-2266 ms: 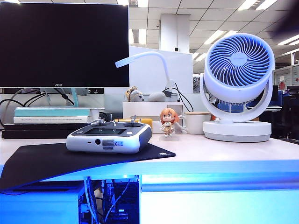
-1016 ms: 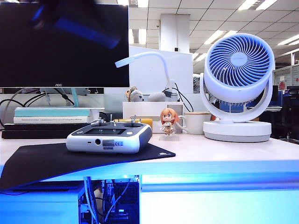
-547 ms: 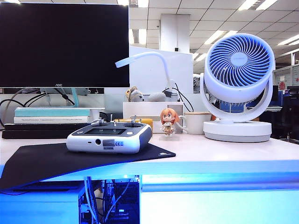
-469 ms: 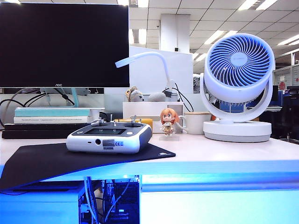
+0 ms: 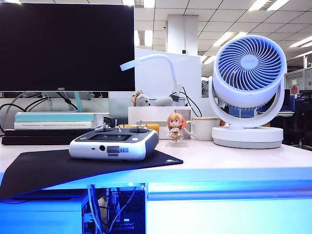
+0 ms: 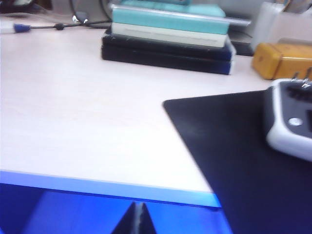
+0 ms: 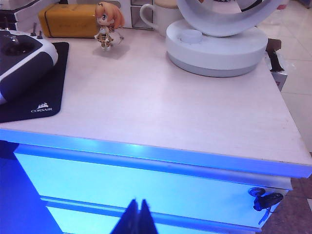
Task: Open the drawer, place the cleaning sponge inside, then close the drawer.
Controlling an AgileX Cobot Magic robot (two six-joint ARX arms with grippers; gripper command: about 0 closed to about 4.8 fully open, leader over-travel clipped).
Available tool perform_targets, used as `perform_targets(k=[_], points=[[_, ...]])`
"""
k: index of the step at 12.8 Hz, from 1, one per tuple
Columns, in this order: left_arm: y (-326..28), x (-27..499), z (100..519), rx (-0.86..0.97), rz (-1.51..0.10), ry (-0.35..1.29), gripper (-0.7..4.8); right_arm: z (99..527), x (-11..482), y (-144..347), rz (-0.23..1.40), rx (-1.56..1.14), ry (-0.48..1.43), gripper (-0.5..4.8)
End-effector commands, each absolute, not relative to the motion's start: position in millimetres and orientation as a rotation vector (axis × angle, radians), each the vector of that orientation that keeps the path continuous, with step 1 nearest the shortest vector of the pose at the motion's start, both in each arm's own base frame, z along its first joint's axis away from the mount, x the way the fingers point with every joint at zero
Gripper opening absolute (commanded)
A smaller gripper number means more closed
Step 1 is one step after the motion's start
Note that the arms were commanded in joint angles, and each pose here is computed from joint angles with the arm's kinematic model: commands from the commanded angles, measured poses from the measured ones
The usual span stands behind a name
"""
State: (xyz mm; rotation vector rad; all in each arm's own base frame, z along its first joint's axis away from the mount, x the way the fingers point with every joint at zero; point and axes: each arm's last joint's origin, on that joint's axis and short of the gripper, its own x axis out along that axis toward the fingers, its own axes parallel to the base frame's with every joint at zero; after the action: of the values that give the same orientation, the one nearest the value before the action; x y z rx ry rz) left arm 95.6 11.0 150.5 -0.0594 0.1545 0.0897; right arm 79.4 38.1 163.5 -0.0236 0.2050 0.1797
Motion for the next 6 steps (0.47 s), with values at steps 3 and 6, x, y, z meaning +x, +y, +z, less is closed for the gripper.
perform_targets(k=[3,6], points=[[1.5,95.8,146.2,0.028,0.029,0.192,-0.06,165.7,79.4,38.1,0.179,-0.015,0.192,-0.06],[2.0,95.9,146.8,-0.034,0.04,0.185,0.58,165.7,79.3,38.1,0.18,-0.015,0.192,-0.06]])
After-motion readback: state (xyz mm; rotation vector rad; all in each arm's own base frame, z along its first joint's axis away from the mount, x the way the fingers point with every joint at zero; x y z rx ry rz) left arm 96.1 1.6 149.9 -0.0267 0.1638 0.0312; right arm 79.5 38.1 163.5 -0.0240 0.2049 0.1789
